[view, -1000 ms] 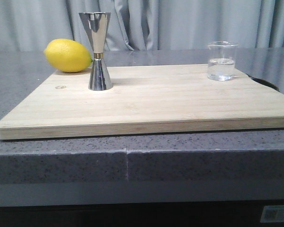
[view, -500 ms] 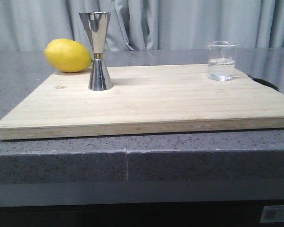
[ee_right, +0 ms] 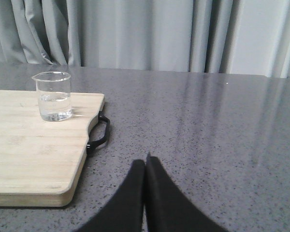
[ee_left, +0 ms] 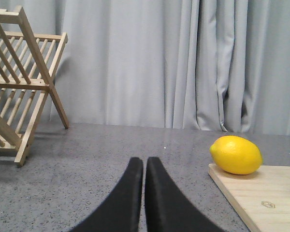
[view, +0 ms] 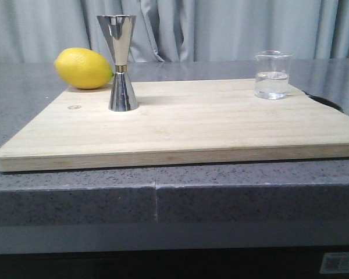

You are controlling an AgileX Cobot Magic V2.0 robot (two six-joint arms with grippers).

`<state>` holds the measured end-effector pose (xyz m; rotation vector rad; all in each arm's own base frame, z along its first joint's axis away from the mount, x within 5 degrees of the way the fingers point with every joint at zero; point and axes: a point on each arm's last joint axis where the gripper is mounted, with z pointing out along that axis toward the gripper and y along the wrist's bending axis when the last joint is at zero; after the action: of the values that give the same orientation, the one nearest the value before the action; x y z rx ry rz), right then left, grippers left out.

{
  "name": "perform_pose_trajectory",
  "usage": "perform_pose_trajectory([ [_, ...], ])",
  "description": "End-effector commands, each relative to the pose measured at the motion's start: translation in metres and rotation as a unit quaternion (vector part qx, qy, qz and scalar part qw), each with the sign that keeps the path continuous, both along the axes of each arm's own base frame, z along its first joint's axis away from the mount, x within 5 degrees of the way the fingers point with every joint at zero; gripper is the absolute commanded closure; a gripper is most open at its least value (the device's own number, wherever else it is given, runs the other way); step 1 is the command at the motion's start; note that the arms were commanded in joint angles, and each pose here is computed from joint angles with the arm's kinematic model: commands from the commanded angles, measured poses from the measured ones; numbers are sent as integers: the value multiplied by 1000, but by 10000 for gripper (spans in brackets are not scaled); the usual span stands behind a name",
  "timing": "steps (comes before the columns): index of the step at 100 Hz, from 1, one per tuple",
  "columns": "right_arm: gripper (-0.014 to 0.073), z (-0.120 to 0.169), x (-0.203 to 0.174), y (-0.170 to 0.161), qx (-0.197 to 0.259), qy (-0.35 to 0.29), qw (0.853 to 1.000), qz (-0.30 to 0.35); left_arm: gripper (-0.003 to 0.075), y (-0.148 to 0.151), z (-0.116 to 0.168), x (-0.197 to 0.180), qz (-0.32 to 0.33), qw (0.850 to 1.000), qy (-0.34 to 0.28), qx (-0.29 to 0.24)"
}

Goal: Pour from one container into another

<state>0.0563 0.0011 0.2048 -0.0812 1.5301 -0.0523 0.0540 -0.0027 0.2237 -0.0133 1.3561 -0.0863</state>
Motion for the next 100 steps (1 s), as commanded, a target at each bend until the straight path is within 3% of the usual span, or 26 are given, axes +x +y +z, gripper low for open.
perform_pose_trajectory([
  [1, 640, 6, -2, 0, -3, -46, 999, 0, 739, -1, -3, -2, -8, 999, -31, -2],
  [100, 640, 8, -2, 0, -3, -56, 998, 1, 739, -1, -3, -2, -8, 999, -31, -2],
])
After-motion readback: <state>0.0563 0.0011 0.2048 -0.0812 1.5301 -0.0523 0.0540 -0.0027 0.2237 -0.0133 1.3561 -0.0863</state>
